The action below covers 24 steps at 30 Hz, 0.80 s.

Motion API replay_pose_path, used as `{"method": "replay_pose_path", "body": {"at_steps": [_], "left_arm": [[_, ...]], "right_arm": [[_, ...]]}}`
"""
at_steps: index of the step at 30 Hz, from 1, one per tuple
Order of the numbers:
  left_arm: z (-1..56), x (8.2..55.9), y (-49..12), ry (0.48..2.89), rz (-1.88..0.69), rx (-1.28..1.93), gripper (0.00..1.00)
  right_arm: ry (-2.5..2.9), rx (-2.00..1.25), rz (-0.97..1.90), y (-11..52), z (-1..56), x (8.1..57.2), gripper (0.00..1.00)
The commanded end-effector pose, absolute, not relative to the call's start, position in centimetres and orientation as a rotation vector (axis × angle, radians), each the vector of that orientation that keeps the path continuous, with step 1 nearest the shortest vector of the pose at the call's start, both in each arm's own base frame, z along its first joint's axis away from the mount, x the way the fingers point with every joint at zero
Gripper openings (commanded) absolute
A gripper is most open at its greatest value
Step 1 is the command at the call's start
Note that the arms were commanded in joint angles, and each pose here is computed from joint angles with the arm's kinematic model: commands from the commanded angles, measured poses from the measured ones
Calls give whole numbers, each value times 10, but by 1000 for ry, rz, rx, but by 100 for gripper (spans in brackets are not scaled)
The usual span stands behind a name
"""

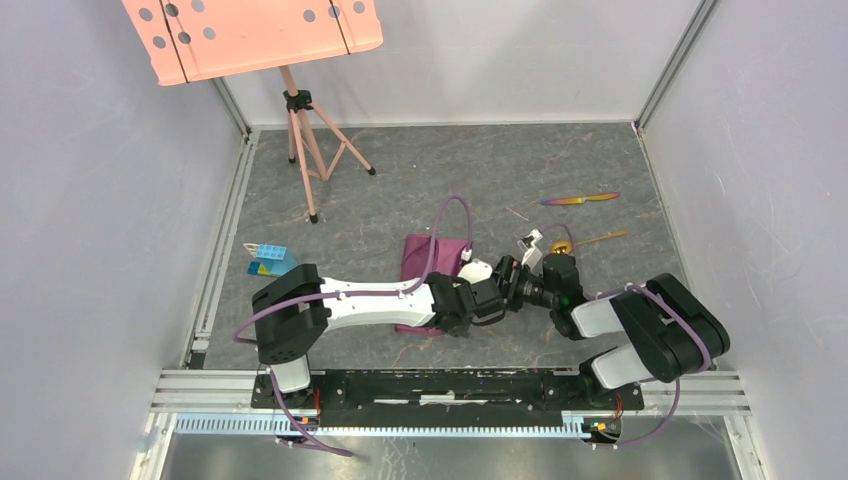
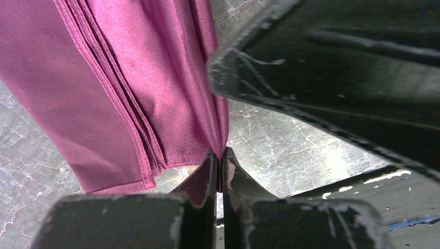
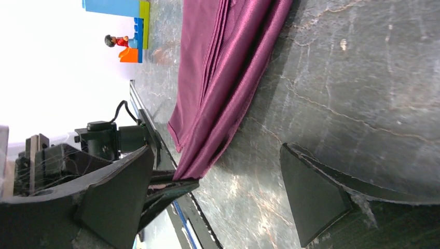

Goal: Fold the napkin into a case and place the utensils inside
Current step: Pick up the 2/3-rectangle-folded napkin at the center of the board.

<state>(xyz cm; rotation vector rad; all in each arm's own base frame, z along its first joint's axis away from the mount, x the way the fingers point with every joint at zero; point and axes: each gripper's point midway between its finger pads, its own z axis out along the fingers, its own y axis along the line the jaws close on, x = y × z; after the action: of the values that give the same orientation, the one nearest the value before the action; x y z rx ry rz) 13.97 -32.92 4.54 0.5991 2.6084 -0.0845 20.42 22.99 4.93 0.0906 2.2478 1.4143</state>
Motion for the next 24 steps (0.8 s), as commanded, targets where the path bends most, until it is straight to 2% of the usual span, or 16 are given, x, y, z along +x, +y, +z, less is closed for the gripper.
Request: {"method": "replay_pose_path", "body": {"at_steps": [1,7,14,24], "left_arm": [[65,144,-335,2568,-164,512,2],[70,145,-336,2556,-178,511,2],[73,145,-336,2551,-185,511,2],[74,145,-336,2550,-188,515,2]], "right_arm": [[2237,193,1410,243,52,221,98],[2252,226,1405,254,46,228,94],[2236,249,1409,259,43,238,79],[2223,265,1414,267,37,253,67]]}}
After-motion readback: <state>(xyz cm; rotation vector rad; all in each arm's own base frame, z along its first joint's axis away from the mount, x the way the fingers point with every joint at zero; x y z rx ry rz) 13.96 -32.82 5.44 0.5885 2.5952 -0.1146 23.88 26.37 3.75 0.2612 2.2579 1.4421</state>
